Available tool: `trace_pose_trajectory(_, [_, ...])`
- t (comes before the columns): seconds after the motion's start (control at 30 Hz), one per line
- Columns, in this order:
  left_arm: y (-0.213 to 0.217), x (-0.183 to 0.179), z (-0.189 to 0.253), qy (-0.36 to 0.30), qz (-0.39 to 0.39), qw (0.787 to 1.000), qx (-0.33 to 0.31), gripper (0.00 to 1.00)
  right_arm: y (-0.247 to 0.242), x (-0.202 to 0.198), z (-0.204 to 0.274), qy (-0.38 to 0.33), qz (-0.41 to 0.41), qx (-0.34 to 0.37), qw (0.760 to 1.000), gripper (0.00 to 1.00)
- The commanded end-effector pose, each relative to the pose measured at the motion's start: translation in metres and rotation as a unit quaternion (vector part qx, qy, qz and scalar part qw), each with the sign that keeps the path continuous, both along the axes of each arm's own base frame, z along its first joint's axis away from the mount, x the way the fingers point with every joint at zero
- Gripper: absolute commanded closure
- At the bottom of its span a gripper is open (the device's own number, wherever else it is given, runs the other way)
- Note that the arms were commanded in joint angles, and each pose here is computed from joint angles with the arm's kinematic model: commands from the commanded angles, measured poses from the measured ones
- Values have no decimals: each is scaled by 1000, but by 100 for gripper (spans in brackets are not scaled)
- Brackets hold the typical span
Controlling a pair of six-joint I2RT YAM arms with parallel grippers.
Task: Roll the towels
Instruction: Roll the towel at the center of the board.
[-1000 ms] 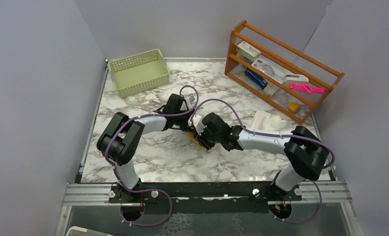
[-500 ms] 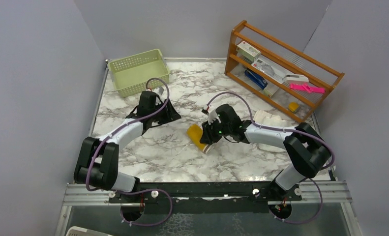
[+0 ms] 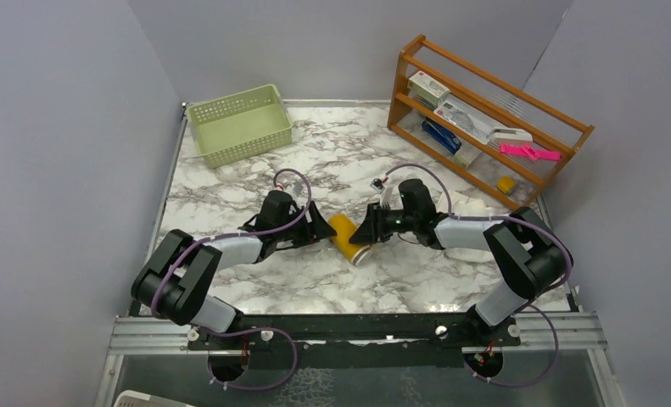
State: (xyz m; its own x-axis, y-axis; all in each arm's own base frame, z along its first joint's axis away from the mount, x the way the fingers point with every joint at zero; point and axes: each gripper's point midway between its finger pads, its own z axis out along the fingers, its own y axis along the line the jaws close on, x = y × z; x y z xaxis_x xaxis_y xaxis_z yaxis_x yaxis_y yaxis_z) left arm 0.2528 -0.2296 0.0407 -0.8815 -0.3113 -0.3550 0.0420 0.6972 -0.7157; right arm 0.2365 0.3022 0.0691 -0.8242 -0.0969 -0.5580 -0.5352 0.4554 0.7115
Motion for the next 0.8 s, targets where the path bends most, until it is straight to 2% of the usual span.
trace_pose_trajectory(0.0, [-24, 25, 24, -44, 14, 997, -60, 30, -1, -6, 7, 26, 9, 46, 999, 69])
trace_pose_trajectory(0.37, [-57, 24, 6, -21, -14, 997, -66, 28, -6, -4, -11, 28, -1, 19, 999, 69])
trace_pose_trajectory(0.53, [-67, 22, 3, -22, -22, 998, -61, 28, -18, 10, -25, 5, -24, -48, 999, 63])
trace_pose_trajectory(0.6, [-71, 22, 3, -22, -24, 998, -60, 28, -27, 13, -35, 6, -35, -87, 996, 63])
trace_pose_trajectory(0.77, [-80, 22, 0, -23, -29, 998, -56, 31, -39, 18, -46, 2, -49, -135, 990, 62])
